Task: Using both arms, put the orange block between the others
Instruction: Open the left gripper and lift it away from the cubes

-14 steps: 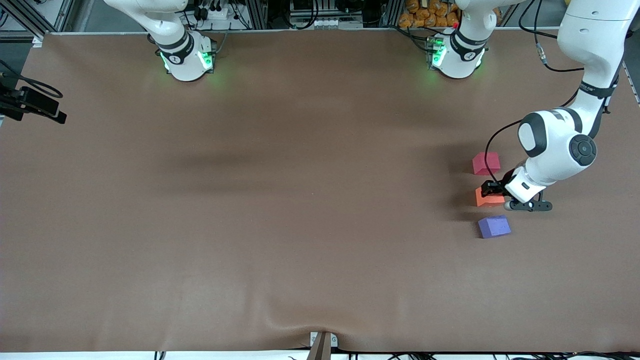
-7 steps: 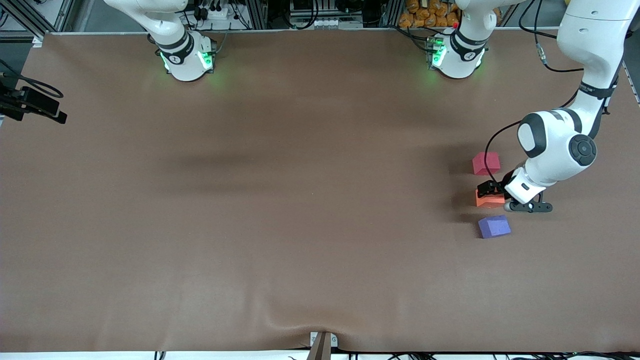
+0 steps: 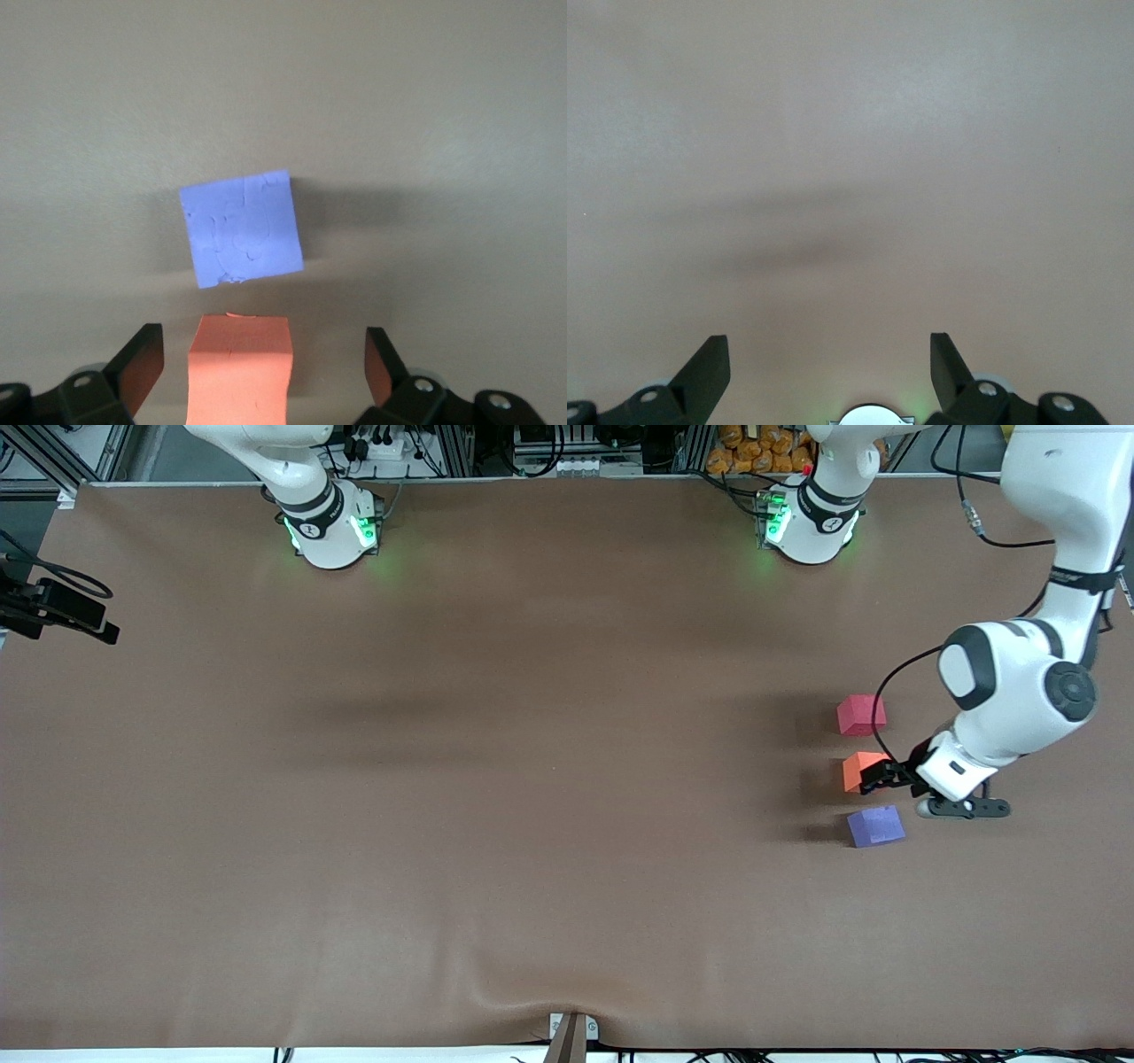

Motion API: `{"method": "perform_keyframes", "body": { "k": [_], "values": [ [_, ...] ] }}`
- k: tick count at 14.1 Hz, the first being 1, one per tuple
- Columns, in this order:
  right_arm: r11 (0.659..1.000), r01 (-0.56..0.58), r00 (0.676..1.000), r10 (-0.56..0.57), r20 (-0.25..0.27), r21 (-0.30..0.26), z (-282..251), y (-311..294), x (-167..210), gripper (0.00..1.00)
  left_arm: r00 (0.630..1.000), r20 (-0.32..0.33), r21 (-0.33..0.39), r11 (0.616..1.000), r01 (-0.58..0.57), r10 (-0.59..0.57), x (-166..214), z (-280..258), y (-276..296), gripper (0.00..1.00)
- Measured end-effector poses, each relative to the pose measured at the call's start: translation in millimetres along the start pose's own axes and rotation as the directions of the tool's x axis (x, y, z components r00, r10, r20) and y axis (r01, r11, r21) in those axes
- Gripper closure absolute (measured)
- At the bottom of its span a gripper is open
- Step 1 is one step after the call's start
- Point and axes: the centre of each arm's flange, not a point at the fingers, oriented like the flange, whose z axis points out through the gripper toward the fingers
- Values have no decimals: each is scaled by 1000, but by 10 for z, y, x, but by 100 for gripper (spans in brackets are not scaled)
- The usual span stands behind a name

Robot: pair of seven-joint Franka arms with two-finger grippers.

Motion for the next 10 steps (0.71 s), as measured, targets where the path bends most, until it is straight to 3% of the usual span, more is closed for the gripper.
{"method": "perform_keyframes", "body": {
  "k": [10],
  "values": [
    [1000, 6, 1000, -6, 1, 0, 2, -33, -1, 0, 997, 6, -19, 997, 73, -73, 453, -1570, 311, 0]
  ]
}}
